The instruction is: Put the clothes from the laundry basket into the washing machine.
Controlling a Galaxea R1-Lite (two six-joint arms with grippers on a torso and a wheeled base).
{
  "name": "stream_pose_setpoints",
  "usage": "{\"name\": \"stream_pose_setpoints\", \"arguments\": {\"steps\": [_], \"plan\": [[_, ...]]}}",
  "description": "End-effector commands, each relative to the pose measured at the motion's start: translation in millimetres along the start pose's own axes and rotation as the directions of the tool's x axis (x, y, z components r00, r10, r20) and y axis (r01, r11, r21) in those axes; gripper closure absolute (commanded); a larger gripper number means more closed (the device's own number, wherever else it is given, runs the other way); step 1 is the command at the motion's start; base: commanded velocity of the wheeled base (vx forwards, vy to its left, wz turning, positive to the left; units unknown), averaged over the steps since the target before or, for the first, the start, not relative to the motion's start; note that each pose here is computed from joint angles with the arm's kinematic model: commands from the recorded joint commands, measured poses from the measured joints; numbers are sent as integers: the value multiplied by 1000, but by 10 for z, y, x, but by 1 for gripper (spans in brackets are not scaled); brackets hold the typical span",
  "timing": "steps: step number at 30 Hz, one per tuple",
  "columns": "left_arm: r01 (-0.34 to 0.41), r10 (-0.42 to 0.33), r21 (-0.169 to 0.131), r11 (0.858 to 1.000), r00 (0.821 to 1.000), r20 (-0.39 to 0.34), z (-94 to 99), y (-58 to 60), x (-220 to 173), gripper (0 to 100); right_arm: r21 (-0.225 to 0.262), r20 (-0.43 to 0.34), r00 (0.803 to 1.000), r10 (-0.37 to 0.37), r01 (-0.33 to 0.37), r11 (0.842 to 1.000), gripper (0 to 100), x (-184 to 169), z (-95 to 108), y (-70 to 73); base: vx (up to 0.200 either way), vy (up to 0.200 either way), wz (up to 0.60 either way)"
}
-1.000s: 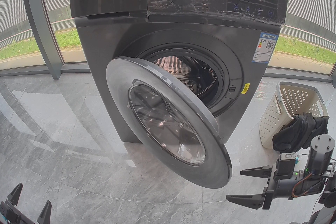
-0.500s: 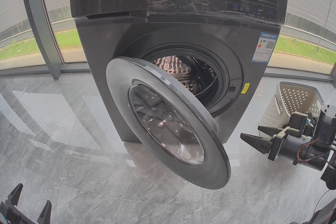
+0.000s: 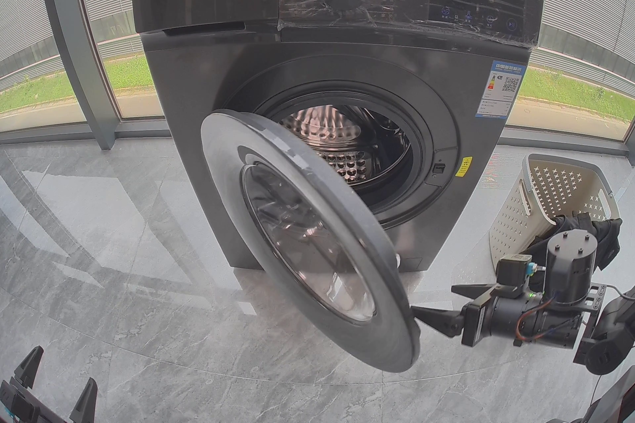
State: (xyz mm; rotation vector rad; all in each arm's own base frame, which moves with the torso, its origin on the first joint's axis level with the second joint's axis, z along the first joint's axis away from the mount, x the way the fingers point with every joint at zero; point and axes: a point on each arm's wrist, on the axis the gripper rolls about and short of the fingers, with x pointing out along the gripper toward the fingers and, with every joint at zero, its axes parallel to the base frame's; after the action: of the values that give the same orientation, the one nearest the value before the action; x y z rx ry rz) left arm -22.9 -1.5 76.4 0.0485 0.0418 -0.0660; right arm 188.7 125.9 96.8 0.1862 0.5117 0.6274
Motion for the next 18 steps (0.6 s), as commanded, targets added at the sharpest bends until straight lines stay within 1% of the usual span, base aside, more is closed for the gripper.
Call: {"name": "stream_pose_setpoints", "arguments": {"steps": [1, 2, 3, 7, 8, 10, 12, 14, 15, 16, 18], "plan": [[0, 0, 1, 1000, 1000, 0, -53, -3, 2, 0, -34, -66, 997, 38, -40, 999, 0, -18, -161, 110, 0, 0, 0], [0, 0, 1, 1000, 1000, 0, -53, -3, 2, 0, -49, -73, 996, 50, -54, 997, 0, -42, -184, 139, 0, 0, 0], [0, 0, 1, 1000, 1000, 0, -53, -3, 2, 0, -50, -73, 996, 50, -54, 997, 0, -42, -184, 139, 0, 0, 0], [0, 0, 1, 1000, 1000, 0, -53, -3, 2, 0, -45, -31, 999, 15, -16, 999, 0, 13, -98, 111, 0, 0, 0], [0, 0, 1, 1000, 1000, 0, -53, -3, 2, 0, -40, -9, 1000, -22, 22, 999, 0, 67, -55, 91, 0, 0, 0], [0, 0, 1, 1000, 1000, 0, -53, -3, 2, 0, -32, 9, 997, -80, 80, 996, 0, 172, -21, 61, 0, 0, 0], [0, 0, 1, 1000, 1000, 0, -53, -3, 2, 0, -29, 29, 992, -127, 127, 991, 0, 271, 21, 50, 0, 0, 0], [0, 0, 2, 1000, 1000, 0, -53, -3, 2, 0, -11, 40, 984, -172, 172, 985, 0, 409, 51, 20, 0, 0, 0], [0, 0, 2, 1000, 1000, 0, -53, -3, 2, 0, -6, 41, 983, -179, 180, 984, 0, 434, 55, 9, 0, 0, 0], [0, 0, 2, 1000, 1000, 0, -53, -3, 2, 0, 15, 51, 975, -218, 218, 976, 0, 552, 88, -53, 0, 0, 0], [0, 0, 2, 1000, 1000, 0, -53, -3, 2, 0, 26, 53, 968, -244, 243, 970, 0, 686, 109, -117, 0, 0, 0]]}}
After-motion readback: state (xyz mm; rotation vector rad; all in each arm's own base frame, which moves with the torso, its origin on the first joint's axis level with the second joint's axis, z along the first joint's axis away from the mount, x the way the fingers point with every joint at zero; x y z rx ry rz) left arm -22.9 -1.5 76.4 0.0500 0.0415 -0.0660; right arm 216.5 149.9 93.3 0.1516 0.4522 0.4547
